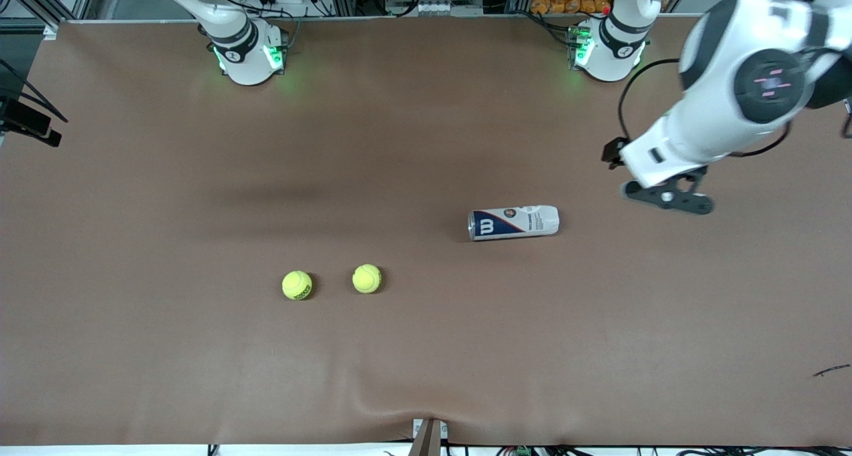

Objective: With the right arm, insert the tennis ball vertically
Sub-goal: 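Reach the left gripper down over the lying Wilson tube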

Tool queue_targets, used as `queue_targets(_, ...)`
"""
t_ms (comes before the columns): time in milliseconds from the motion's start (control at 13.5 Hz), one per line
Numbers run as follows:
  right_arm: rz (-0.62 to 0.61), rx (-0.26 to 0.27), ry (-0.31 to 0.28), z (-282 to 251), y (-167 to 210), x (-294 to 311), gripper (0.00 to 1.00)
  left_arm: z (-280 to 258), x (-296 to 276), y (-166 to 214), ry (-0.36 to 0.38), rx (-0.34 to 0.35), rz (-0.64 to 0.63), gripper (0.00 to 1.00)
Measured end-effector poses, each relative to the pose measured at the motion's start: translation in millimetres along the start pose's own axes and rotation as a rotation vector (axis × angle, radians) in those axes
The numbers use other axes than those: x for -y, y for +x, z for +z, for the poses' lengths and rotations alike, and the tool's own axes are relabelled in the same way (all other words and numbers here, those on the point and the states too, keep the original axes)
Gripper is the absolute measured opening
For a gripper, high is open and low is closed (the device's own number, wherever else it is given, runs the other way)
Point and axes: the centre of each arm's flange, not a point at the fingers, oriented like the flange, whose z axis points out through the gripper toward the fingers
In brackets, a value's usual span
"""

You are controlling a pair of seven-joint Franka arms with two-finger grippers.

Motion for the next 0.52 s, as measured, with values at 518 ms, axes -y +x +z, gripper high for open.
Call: queue_targets(518,-0.001,0.001,0.0,0.6,0.4,0.4,1.0,65.4,-125.9,25.4,0.132,0.066,0.273,1.0)
